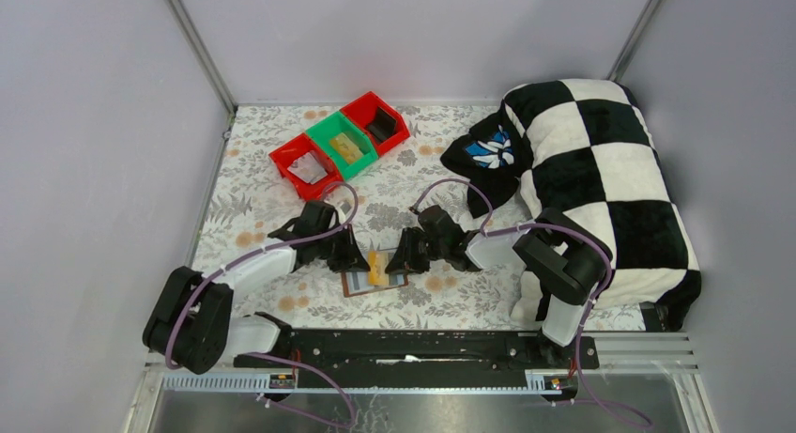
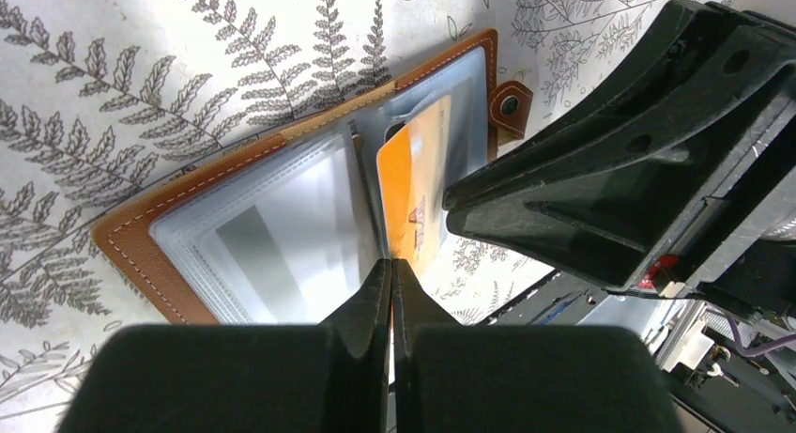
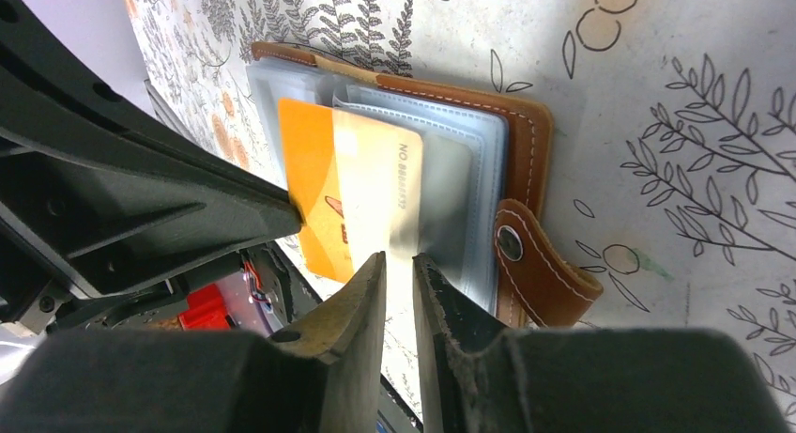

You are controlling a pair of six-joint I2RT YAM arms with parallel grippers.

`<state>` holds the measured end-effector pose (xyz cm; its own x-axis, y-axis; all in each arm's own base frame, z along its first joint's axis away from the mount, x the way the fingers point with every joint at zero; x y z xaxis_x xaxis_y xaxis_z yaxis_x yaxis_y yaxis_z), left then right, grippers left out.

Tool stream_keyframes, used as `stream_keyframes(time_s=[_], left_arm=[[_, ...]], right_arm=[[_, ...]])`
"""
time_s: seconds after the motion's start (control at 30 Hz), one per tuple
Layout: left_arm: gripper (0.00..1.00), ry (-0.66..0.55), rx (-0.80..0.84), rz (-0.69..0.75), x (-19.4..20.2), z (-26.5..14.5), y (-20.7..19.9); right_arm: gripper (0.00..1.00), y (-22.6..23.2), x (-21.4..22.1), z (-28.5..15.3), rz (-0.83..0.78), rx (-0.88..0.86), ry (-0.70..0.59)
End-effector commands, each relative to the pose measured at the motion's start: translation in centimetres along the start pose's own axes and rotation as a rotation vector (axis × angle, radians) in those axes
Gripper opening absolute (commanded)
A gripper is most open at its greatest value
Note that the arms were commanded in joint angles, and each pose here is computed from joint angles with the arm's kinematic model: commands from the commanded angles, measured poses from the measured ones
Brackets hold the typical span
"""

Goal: Take the credit cards out of the card holder
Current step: Remove the credit card from the card holder.

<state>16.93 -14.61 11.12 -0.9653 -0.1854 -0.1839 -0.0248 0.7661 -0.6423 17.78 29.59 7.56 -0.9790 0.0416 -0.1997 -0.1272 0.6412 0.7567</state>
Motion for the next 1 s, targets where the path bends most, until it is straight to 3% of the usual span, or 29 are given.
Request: stream_keyframes(time_s=[0.0,0.43,0.97], left_arm=[[0.0,-0.063,0.058,0.034,-1.3,-1.8,-1.9],[0.0,-0.092,0.044,0.002,-1.2,-2.7,-1.1],[0.0,-0.162,-0.056,-0.035,-1.5,-3.2,-0.4]], right_arm=[[0.25,-0.5,0.2,-0.2,-0.007,0.057,-0.026],[0.39,1.4,-0.8,-1.7,-0.045,0.014,-0.067],[0.43,2.7,-1.3,-1.5,-0.067,-0.058,-0.043]])
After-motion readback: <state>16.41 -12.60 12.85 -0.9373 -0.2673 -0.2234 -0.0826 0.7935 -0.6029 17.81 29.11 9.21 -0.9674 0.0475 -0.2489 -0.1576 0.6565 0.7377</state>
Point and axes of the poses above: each gripper's point midway between its finger pads, its own z axis out along the fingers, its own y axis along the line the jaws close on, x = y × z, the point moved 9 cm from there along -z, back along the fingers, and after that the axes turned 2 degrees about -z, right-handed, at the moved point
